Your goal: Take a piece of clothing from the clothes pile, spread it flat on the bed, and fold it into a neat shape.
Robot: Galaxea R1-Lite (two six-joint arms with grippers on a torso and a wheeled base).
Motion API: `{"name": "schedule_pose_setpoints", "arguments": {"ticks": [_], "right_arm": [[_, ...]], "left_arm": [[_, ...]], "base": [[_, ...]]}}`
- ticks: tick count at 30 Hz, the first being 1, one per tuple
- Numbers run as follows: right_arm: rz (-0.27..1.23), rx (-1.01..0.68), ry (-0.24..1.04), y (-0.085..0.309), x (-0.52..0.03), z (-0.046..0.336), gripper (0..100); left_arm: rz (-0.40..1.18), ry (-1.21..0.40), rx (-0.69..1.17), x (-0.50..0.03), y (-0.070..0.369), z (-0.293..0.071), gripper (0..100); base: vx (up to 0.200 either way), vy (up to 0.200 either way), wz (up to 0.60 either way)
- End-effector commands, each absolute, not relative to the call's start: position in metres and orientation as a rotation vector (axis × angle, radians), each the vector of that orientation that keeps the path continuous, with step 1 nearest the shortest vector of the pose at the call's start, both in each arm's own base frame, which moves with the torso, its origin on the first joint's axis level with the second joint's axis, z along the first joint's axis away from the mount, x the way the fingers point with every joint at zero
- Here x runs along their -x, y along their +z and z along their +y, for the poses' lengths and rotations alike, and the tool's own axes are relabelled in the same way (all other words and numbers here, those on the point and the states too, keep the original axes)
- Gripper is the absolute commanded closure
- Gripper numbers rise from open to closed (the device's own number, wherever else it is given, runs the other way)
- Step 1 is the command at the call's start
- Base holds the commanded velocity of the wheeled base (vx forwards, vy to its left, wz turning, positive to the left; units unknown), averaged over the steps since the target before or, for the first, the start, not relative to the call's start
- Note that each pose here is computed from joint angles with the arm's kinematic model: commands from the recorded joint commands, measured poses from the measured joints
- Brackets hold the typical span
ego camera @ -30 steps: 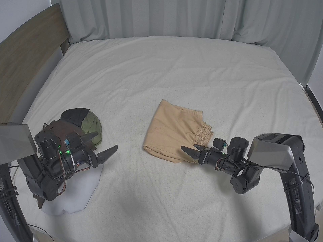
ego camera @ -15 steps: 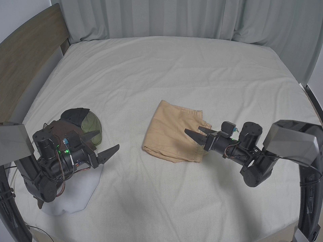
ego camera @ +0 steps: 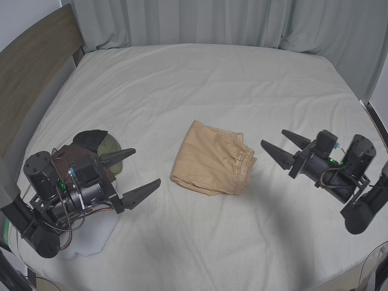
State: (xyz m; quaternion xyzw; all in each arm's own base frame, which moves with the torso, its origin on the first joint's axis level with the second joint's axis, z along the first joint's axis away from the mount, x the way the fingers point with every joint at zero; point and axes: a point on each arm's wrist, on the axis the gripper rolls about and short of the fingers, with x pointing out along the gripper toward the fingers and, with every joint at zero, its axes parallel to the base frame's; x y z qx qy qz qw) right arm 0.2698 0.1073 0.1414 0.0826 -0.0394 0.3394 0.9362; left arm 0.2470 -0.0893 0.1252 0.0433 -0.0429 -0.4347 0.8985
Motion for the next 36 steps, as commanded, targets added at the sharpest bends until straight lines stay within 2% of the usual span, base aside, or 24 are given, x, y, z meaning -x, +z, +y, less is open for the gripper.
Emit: {"name": "schedule_pose_setpoints", "arguments": {"ticks": [1,10,12,16,18,29,36], "right_arm": [[-0.215,-0.142,0.616,0.179,-0.219,0.072,0],[-0.381,-0.118,0.576,0.203,-0.144,0.040,0],[-0.459,-0.109,0.564,0.210,-0.117,0.032,0],[-0.506,-0.085,0.545,0.203,-0.087,0.023,0],[-0.526,-0.064,0.532,0.199,-0.073,0.018,0],[-0.533,-0.010,0.538,0.184,-0.018,0.011,0],[-0.475,-0.014,0.554,0.153,0.015,0.008,0]], "left_arm": [[-0.204,-1.000,-0.093,-0.199,0.155,-0.101,0],[-0.293,-0.954,-0.081,-0.150,0.173,-0.087,0],[-0.301,-0.925,-0.079,-0.130,0.172,-0.075,0],[-0.318,-0.882,-0.071,-0.110,0.173,-0.063,0],[-0.338,-0.806,-0.071,-0.102,0.177,-0.053,0],[-0.349,-0.630,-0.062,-0.069,0.183,-0.032,0],[-0.338,-0.559,-0.055,-0.041,0.173,-0.020,0]], "base": [[0.000,0.000,0.00],[0.000,0.000,0.00],[0.000,0.000,0.00],[0.000,0.000,0.00],[0.000,0.000,0.00],[0.000,0.000,0.00],[0.000,0.000,0.00]]}}
